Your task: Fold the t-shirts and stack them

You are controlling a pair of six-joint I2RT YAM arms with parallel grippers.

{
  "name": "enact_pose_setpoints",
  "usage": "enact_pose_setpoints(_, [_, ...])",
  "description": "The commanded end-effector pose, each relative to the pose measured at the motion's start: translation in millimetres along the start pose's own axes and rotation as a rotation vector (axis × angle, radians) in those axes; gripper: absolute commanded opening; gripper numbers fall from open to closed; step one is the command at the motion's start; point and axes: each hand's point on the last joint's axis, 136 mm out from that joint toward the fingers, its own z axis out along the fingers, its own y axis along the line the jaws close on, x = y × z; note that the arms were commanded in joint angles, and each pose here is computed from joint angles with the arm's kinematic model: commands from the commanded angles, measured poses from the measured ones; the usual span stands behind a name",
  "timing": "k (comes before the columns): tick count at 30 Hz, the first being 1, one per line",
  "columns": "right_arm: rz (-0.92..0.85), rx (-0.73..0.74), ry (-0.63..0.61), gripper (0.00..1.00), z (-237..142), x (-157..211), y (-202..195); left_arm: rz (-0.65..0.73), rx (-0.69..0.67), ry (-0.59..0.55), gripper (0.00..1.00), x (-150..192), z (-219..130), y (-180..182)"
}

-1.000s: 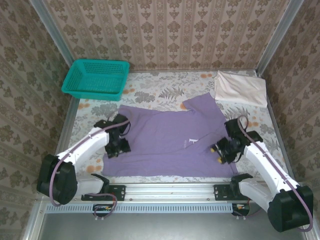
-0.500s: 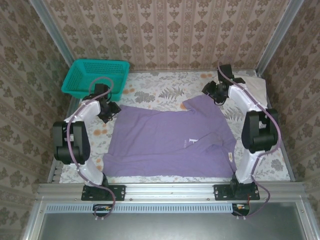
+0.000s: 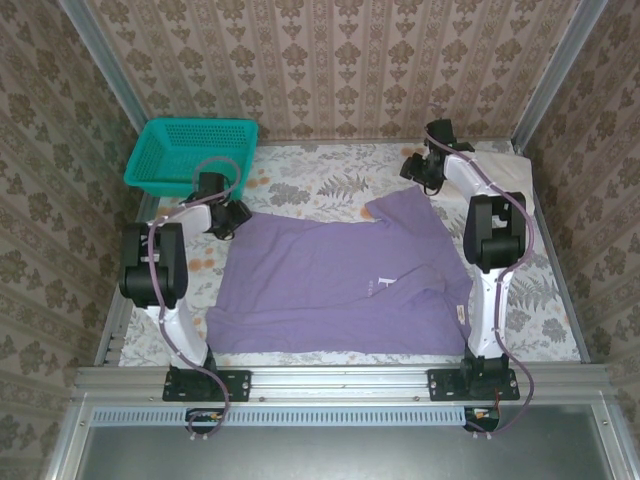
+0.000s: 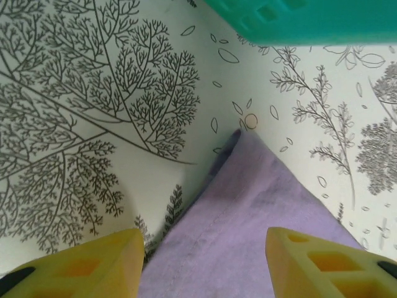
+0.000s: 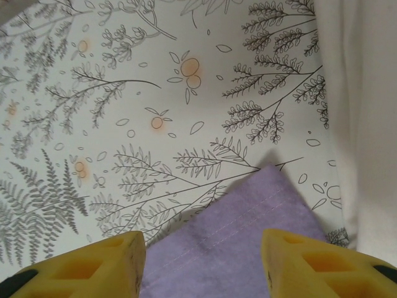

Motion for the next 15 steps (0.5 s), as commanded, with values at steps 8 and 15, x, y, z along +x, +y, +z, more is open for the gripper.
enact_pose_setpoints(8, [-0.038,0.033,0.035,0.55,20,-11,-13,0.214,-0.145,0.039,0.47,-4,23,1])
enact_pose_setpoints(15, [-0.038,0.070,0.132,0.53,37,2,-22,0.236,-0.174,0.053,0.33,-3,30,6])
